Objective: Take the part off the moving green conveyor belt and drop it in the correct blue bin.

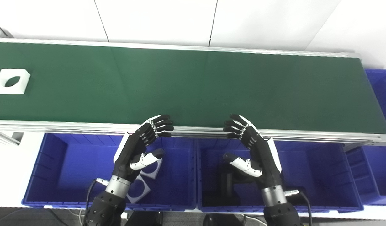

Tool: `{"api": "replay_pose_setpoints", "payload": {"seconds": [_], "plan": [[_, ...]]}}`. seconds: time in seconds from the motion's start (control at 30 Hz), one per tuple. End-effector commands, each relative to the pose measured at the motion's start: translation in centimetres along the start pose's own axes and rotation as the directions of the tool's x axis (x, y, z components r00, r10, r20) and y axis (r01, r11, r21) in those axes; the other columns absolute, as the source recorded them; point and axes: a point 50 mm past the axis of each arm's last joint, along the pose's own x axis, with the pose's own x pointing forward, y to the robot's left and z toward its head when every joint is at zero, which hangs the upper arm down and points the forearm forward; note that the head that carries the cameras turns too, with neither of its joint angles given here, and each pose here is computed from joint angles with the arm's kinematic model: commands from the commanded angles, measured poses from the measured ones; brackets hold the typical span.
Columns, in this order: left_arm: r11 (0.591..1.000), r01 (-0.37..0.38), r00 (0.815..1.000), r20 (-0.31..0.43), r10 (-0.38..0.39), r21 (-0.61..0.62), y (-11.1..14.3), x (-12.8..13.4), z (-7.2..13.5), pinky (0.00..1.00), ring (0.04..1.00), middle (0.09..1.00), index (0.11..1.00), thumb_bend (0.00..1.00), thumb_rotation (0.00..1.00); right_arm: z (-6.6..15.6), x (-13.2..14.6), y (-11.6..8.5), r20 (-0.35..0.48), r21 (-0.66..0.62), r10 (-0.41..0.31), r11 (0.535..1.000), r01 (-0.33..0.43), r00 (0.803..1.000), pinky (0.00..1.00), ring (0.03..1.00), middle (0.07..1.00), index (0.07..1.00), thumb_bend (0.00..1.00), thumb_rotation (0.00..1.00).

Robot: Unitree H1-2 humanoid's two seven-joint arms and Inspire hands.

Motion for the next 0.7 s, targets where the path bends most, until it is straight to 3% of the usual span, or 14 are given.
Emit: {"api": "replay_pose_setpoints", "payload": {"seconds": [0.0, 0.27, 0.67], "plan": [[1.000, 0.006, 0.998, 0.064, -0.007, 0.017, -0.1, 0.7, 0.7, 0.66, 0.724, 0.768, 0.789, 0.84, 0.57, 0.8, 0.4, -0.2, 0.061, -0.006, -0.001, 1.000, 0.001, 0.998, 0.66, 0.724, 0.772, 0.839, 0.72, 0.52], [0.999, 0.021, 0.999, 0.045, -0.023, 0.033, -0.8, 1.0, 0.2, 0.67, 0.723, 0.769, 0.794, 0.84, 0.59, 0.1, 0.3, -0.8, 0.064, -0.003, 0.006, 1.000, -0.006, 0.998, 0.66, 0.726, 0.777, 0.844, 0.71, 0.52], [0.998, 0.051, 0.999, 0.016, -0.051, 0.032, -1.7, 1.6, -0.7, 0.67, 0.710, 0.757, 0.777, 0.82, 0.53, -1.5, 0.3, -1.5, 0.038, -0.001, 0.004, 1.000, -0.004, 0.999, 0.65, 0.718, 0.778, 0.855, 0.69, 0.55]]}}
